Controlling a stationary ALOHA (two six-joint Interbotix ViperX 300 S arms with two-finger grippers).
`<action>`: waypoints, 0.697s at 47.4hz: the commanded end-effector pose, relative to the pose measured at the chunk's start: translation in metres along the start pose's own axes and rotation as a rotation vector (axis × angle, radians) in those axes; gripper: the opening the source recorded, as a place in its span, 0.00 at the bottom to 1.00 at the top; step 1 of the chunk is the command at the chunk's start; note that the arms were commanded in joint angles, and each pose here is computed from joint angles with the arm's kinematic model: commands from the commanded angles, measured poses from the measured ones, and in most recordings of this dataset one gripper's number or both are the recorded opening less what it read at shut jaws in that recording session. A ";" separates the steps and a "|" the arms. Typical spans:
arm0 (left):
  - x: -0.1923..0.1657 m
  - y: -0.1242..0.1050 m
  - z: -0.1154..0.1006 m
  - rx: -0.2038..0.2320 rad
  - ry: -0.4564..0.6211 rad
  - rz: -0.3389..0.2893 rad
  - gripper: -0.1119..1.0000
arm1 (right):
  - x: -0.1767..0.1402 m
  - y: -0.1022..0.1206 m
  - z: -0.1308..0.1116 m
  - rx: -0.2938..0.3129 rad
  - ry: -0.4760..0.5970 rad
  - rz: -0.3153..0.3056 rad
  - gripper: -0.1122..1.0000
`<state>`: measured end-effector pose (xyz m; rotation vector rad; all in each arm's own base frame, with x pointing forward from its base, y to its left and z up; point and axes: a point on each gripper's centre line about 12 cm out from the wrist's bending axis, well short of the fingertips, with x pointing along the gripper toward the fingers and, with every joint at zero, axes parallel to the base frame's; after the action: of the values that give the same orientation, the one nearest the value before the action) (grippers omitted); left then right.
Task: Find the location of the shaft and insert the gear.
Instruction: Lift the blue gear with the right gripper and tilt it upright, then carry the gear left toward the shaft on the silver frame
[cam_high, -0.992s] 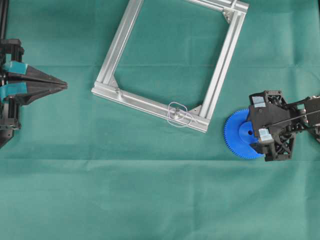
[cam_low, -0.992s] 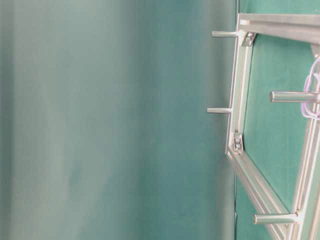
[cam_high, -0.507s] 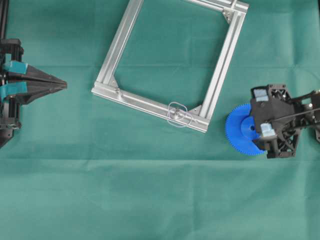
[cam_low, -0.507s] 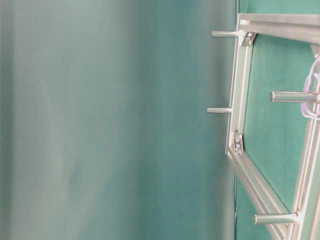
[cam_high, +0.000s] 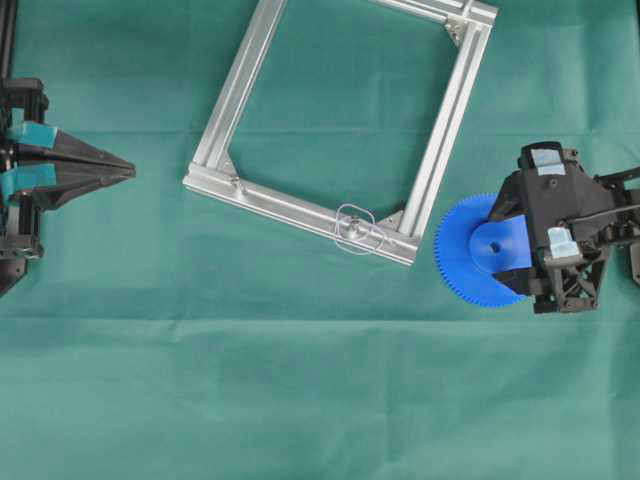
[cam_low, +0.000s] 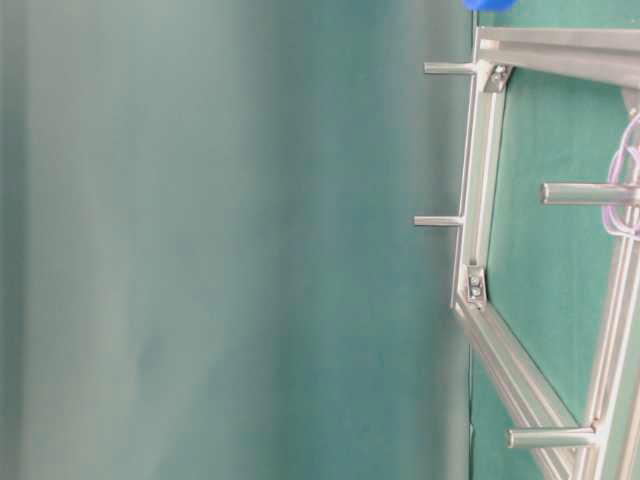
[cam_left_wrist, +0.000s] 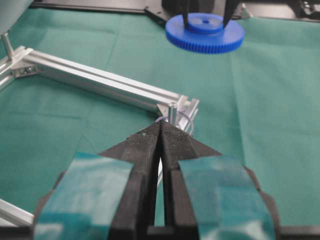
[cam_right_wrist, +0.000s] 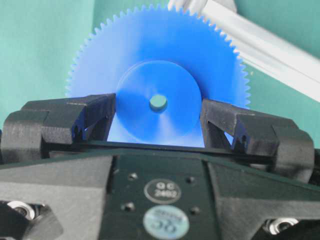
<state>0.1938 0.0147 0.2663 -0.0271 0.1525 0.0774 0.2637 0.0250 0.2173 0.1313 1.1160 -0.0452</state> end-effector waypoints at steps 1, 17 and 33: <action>0.002 0.001 0.004 -0.004 -0.005 0.005 0.11 | -0.007 0.004 0.017 0.000 -0.048 0.011 0.72; 0.003 0.001 0.003 -0.007 -0.002 0.003 0.11 | 0.013 0.010 0.055 -0.014 -0.040 -0.008 0.72; 0.003 0.001 0.003 -0.007 0.001 0.003 0.11 | 0.027 0.003 0.098 0.018 -0.057 -0.029 0.72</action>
<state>0.1949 0.0148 0.2646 -0.0290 0.1617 0.0776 0.3507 0.0200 0.2190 0.1260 1.1131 -0.0807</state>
